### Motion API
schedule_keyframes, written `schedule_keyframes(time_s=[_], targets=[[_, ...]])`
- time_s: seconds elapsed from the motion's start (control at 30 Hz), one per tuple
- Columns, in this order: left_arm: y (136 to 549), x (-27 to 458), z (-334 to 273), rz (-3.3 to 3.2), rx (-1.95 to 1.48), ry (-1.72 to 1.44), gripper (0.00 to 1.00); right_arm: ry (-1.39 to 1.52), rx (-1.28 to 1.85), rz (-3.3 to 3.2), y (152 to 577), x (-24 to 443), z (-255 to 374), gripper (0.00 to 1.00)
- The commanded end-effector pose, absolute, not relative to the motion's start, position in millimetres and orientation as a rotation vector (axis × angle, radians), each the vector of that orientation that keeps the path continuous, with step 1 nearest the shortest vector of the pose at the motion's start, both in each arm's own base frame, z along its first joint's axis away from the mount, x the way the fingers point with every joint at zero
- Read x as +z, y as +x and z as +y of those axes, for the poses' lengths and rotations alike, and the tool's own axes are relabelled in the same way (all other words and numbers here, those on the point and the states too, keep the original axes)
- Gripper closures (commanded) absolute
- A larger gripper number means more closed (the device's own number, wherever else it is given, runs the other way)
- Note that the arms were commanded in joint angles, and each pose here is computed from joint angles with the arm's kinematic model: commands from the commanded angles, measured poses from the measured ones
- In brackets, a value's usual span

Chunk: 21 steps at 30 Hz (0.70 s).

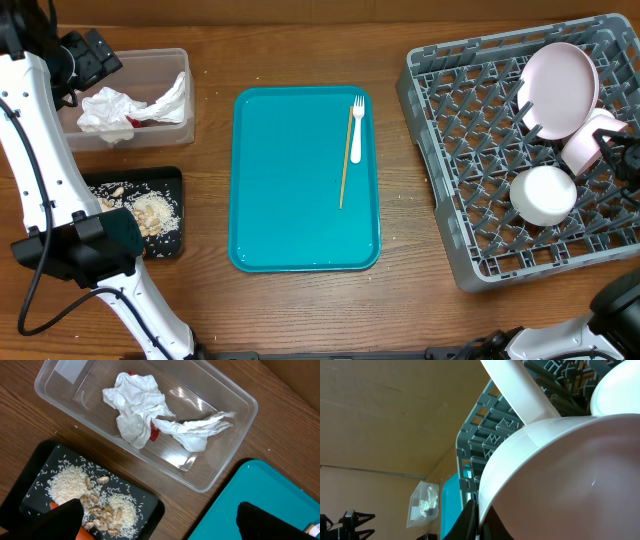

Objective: Sort waste into correct bins and load items into the dishwasher rack
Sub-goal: 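Lower the pink bowl into the rack beside the white bowl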

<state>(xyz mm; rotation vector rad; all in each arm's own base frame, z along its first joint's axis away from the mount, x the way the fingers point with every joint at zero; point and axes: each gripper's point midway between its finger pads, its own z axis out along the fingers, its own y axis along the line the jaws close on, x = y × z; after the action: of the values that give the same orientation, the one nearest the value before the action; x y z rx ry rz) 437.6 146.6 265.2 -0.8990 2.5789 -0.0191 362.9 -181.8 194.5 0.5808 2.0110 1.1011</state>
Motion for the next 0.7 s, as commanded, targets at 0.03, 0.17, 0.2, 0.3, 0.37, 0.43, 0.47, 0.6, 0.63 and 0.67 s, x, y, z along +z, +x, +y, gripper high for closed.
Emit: schedule_keyframes(time_s=[0.03, 0.17, 0.2, 0.3, 0.37, 0.43, 0.47, 0.6, 0.63, 0.67], targets=[[431.7, 280.1, 143.3, 2.544, -0.012, -0.905, 0.00, 0.574, 1.135, 1.995, 360.2, 189.3, -178.0, 0.96], [431.8, 280.2, 143.3, 2.543, -0.012, -0.905, 0.00, 0.516, 1.248, 1.898, 360.3, 208.9, -168.8, 0.96], [431.8, 280.2, 143.3, 2.543, -0.012, -0.905, 0.00, 0.497, 1.279, 1.867, 360.1, 215.0, -166.5, 0.96], [431.8, 280.2, 143.3, 2.543, -0.012, -0.905, 0.00, 0.489, 1.293, 1.855, 359.9, 217.6, -165.5, 0.96], [431.7, 280.1, 143.3, 2.544, -0.012, -0.905, 0.00, 0.501, 1.278, 1.871, 359.9, 214.0, -166.5, 0.96], [431.8, 280.2, 143.3, 2.543, -0.012, -0.905, 0.00, 0.527, 1.255, 1.901, 359.5, 207.7, -168.0, 0.96], [431.7, 280.1, 143.3, 2.544, -0.012, -0.905, 0.00, 0.540, 1.243, 1.916, 359.2, 204.7, -168.7, 0.96], [431.8, 280.2, 143.3, 2.543, -0.012, -0.904, 0.00, 0.597, 1.192, 1.977, 357.4, 191.9, -172.8, 0.96], [431.8, 280.2, 143.3, 2.543, -0.012, -0.905, 0.00, 0.631, 1.179, 1.996, 357.0, 187.7, -174.8, 0.96], [431.8, 280.2, 143.3, 2.543, -0.012, -0.905, 0.00, 0.646, 1.171, 2.005, 356.6, 185.5, -176.0, 0.96]])
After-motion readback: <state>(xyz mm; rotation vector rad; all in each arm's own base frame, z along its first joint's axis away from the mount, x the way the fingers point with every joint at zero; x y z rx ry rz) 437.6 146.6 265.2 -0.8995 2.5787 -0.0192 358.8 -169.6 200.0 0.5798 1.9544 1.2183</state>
